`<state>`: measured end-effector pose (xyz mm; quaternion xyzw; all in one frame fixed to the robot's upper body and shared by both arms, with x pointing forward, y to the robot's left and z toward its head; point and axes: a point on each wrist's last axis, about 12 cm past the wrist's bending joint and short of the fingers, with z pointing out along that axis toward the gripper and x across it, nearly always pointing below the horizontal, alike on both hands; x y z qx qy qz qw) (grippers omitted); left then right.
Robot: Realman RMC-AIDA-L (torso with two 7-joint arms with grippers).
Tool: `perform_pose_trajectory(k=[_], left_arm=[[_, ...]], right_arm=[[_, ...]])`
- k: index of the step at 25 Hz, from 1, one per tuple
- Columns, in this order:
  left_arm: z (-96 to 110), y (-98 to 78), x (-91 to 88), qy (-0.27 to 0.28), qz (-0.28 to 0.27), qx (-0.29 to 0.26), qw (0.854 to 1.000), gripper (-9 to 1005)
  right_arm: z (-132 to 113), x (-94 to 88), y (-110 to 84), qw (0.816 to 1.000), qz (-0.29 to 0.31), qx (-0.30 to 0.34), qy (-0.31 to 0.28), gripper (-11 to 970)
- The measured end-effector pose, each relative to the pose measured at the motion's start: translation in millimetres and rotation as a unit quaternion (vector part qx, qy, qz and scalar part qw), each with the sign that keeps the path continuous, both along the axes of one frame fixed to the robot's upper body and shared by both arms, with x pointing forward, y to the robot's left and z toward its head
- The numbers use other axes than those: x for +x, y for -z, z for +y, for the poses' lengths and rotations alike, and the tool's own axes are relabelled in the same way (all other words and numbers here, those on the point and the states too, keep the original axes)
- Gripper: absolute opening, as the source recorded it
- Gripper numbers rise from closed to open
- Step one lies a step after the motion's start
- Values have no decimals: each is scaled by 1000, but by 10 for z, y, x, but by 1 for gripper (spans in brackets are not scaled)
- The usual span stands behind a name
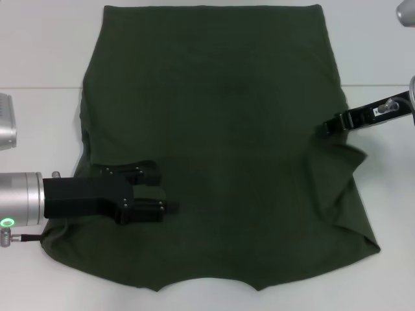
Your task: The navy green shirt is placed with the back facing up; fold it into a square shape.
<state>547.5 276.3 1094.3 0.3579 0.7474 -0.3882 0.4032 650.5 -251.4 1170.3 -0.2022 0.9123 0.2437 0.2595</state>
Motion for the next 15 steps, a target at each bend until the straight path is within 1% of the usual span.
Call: perform_pose_trajectory(k=[1, 4, 10, 13, 15], left_arm=[[0, 0, 0, 0, 0, 0, 1000, 802], [0, 1, -1, 0, 0, 0, 1000, 802], [5, -5, 2, -3, 4, -3, 1000, 801], [42, -25, 13, -19, 27, -14, 999, 801], [79, -59, 23, -33, 54, -29, 998, 801]], right_arm=[[-4, -14, -8, 1000, -4, 13, -6, 54], [-47, -45, -14, 999, -14, 46, -11, 141], [-187, -80, 1, 997, -35, 66, -4, 321], [-272, -177, 72, 995, -51, 82, -19, 427], [-356, -312, 143, 991, -78, 102, -48, 497]])
